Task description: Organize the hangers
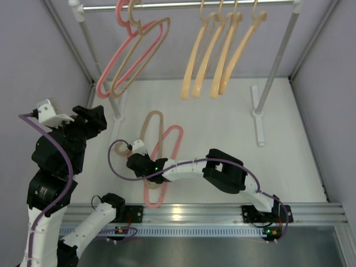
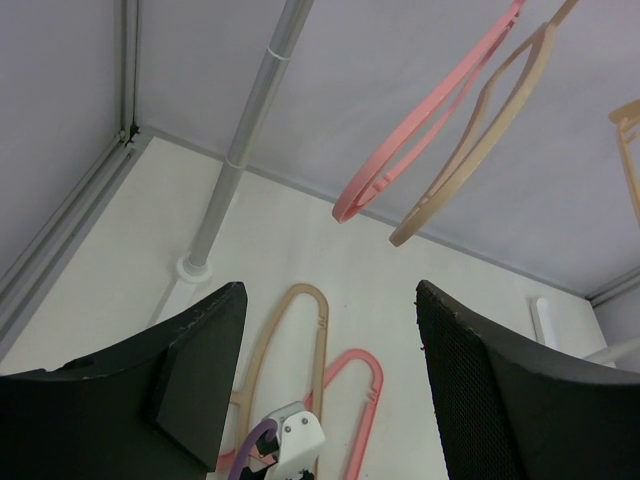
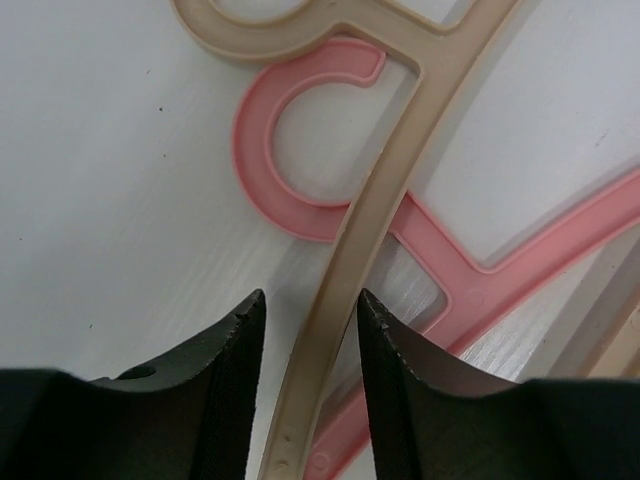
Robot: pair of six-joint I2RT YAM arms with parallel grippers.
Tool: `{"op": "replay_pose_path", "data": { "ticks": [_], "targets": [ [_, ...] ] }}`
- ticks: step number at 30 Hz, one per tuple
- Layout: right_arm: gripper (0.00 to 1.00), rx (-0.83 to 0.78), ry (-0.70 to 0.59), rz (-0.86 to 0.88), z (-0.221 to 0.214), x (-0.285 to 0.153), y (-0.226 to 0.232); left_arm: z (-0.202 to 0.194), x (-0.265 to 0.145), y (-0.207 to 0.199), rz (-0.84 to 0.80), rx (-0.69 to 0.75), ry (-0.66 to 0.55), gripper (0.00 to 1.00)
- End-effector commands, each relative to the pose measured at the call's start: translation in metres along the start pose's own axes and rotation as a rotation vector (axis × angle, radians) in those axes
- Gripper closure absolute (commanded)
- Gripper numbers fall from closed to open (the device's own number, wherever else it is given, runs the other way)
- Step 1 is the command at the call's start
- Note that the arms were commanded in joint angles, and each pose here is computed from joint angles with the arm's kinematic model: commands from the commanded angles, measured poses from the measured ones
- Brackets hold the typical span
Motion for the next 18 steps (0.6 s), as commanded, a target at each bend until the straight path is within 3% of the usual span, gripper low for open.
{"op": "replay_pose_path", "data": {
  "ticks": [1, 6, 13, 18],
  "targets": [
    [0.6, -0.002, 0.031, -0.058, -0.013, 0.011, -0.014, -0.001, -0.001, 0.0, -0.009, 0.005, -0.005, 0.27],
    [0.73, -0.011, 0.041, -0.091, -0.016, 0.013, -0.019, -0.002, -0.001, -0.001, -0.015, 0.004, -0.001, 0.27],
    [1.0, 0.003, 0.03, -0.084, -0.004, -0.002, -0.017, -0.001, -0.001, -0.001, -0.015, 0.001, -0.002, 0.27],
    [1.0, 0.038, -0.013, -0.057, 0.023, -0.032, -0.014, 0.002, -0.002, -0.002, -0.018, -0.009, -0.013, 0.27]
  ]
}}
Point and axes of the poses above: each gripper's point midway between its finger pads, its own x axis out along the fingers, its own y axis along the line the jaws close on, z = x × y, the point moved 4 cm from there along -x, back along the fingers, and after that the axes turned 14 degrees about x, right-handed, at the moved point
